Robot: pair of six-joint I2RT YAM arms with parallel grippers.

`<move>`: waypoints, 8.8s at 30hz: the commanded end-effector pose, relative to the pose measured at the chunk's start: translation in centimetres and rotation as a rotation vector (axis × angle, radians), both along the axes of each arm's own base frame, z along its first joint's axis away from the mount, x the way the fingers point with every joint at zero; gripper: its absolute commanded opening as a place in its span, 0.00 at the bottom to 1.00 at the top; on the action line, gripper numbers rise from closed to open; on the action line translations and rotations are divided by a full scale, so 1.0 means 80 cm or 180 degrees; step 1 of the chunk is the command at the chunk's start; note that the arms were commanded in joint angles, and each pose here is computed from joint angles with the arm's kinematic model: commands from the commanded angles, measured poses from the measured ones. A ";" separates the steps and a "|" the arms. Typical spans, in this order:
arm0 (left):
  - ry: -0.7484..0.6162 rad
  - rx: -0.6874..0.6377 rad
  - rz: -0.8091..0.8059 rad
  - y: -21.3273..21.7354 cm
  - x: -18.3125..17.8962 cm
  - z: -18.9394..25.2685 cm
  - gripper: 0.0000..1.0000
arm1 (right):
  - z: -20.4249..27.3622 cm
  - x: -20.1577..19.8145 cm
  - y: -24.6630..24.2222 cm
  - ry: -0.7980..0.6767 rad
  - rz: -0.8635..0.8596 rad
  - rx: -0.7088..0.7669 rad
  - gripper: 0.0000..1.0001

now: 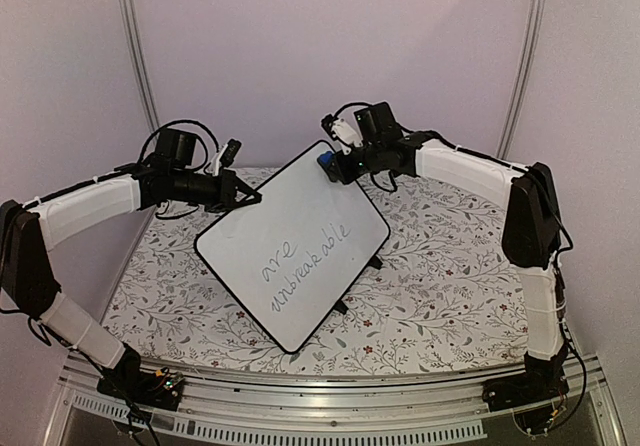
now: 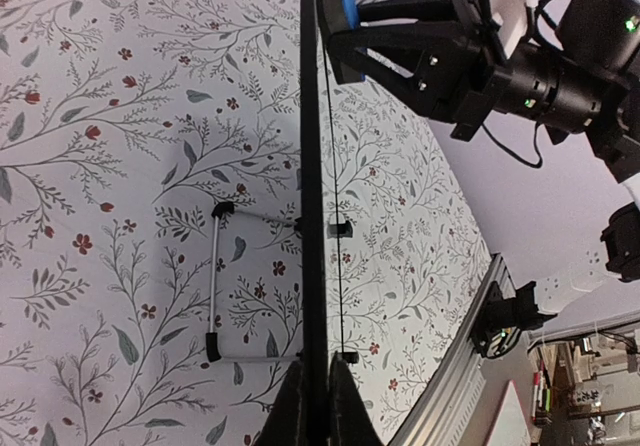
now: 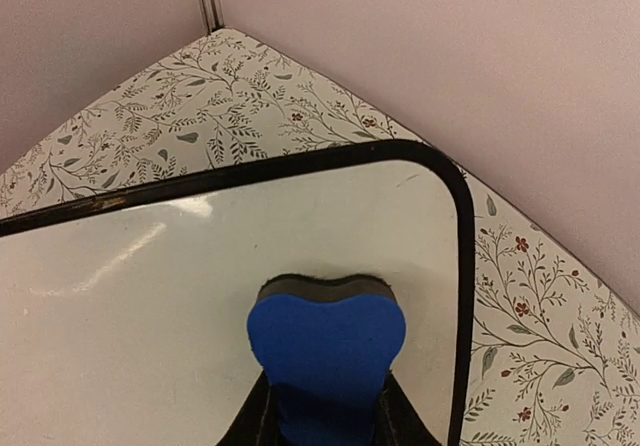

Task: Erase the whiteboard
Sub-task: Erase the whiteboard at the center of the board.

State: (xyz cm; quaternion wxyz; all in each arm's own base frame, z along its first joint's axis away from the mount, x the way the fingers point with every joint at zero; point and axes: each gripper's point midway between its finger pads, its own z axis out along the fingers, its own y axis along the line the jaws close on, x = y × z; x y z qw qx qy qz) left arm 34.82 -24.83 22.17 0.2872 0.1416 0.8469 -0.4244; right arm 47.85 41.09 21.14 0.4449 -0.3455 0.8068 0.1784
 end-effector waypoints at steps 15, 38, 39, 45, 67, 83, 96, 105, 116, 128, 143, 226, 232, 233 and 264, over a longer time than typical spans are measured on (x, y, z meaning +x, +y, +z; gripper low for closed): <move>-0.0343 -0.0019 -0.0265 -0.014 -0.005 0.012 0.00 | -0.070 -0.051 -0.041 0.0377 -0.0070 -0.0228 0.23; -0.0326 -0.0018 -0.0259 -0.013 -0.004 0.009 0.00 | 0.002 -0.087 0.075 -0.0075 0.0724 0.0125 0.24; -0.0321 -0.0017 -0.0260 -0.014 -0.004 0.009 0.00 | 0.005 -0.092 0.079 -0.0117 0.0751 0.0106 0.24; -0.0338 -0.0014 -0.0254 -0.013 -0.004 0.010 0.00 | 0.018 -0.083 0.076 -0.0276 0.0574 0.0037 0.24; -0.0364 0.0005 -0.0214 -0.011 -0.002 0.012 0.00 | -0.014 -0.091 0.016 -0.0157 0.0334 -0.0065 0.24; -0.0340 0.0002 -0.0194 -0.011 -0.002 0.009 0.00 | -0.021 -0.201 0.052 -0.0399 0.0482 0.0344 0.24; -0.0318 0.0034 -0.0138 -0.009 0.002 0.005 0.00 | -0.029 -0.180 0.042 -0.0579 0.0139 0.0439 0.25; -0.0316 0.0031 -0.0122 -0.009 0.003 0.005 0.00 | -0.051 -0.191 0.052 -0.0536 0.0176 0.0588 0.26; -0.0302 0.0018 -0.0120 -0.009 0.003 0.004 0.00 | -0.090 -0.201 0.059 -0.0479 0.0127 0.0680 0.27; -0.0313 0.0014 -0.0118 -0.009 0.003 0.005 0.00 | -0.088 -0.241 0.084 -0.0217 0.0560 0.0820 0.27; -0.0324 0.0016 -0.0119 -0.009 0.003 0.006 0.00 | -0.084 -0.273 0.105 -0.0081 0.0858 0.0907 0.27; -0.0313 0.0062 -0.0036 -0.004 0.007 0.003 0.00 | -0.077 -0.274 0.136 -0.0268 0.0948 -0.0569 0.29; -0.0317 0.0056 -0.0039 -0.004 0.007 0.004 0.00 | -0.110 -0.284 0.107 -0.0101 0.0938 -0.0738 0.29; -0.0326 0.0055 -0.0041 -0.004 0.006 0.005 0.00 | -0.120 -0.287 0.100 -0.0035 0.0925 -0.0766 0.29; -0.0322 0.0071 -0.0032 -0.004 0.007 0.002 0.00 | -0.101 -0.254 0.097 -0.0010 0.0833 -0.0590 0.29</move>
